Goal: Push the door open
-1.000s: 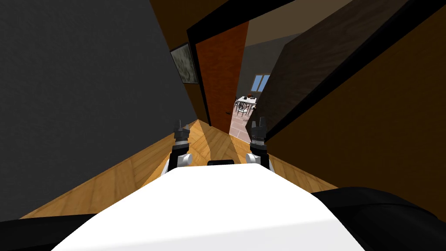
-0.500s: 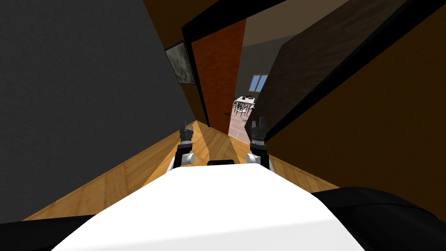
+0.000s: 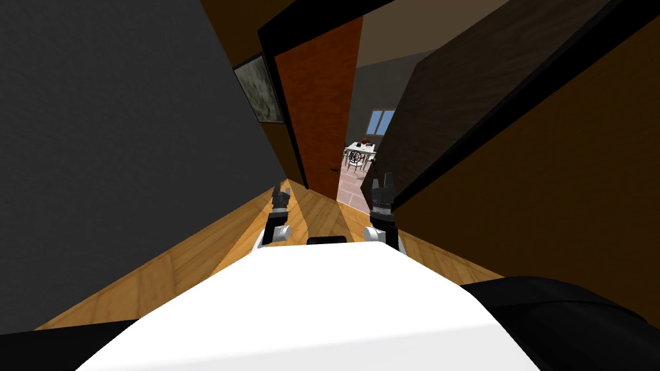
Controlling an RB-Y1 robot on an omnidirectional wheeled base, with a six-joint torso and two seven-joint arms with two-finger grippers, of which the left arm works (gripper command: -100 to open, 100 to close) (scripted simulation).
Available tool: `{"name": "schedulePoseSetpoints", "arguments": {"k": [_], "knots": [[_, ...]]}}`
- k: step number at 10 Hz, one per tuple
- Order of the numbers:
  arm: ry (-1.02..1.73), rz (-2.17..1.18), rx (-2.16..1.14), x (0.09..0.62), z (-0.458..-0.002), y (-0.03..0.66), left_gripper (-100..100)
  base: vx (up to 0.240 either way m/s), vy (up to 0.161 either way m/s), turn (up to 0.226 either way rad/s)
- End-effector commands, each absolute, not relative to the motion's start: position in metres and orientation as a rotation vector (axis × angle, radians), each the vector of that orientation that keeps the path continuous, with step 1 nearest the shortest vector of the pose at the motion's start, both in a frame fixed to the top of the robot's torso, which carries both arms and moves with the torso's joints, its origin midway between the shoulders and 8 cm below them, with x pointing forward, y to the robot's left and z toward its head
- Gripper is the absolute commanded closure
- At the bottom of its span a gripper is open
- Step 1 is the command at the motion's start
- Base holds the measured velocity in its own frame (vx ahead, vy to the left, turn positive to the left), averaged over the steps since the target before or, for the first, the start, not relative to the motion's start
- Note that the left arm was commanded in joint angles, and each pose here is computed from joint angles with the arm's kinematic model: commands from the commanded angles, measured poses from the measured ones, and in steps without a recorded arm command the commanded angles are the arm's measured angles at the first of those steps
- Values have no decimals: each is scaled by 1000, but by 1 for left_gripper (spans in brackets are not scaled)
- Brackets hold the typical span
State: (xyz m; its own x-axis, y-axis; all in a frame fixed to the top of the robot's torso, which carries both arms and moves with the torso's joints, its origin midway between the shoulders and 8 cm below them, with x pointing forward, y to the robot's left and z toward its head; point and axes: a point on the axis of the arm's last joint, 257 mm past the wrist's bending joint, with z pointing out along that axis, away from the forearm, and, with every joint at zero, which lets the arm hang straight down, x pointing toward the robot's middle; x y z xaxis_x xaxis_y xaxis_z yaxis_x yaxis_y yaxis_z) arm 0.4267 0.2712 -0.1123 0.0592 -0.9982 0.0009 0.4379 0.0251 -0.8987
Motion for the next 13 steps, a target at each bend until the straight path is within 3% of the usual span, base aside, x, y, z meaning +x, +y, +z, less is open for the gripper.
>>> {"name": "schedulePoseSetpoints", "arguments": {"k": [1,13], "knots": [[851,-1345,-896,431,-122,267,-100,98,-9,-49],[979,-1376,-957,464,-201,235,-100,97,-2,-62]]}}
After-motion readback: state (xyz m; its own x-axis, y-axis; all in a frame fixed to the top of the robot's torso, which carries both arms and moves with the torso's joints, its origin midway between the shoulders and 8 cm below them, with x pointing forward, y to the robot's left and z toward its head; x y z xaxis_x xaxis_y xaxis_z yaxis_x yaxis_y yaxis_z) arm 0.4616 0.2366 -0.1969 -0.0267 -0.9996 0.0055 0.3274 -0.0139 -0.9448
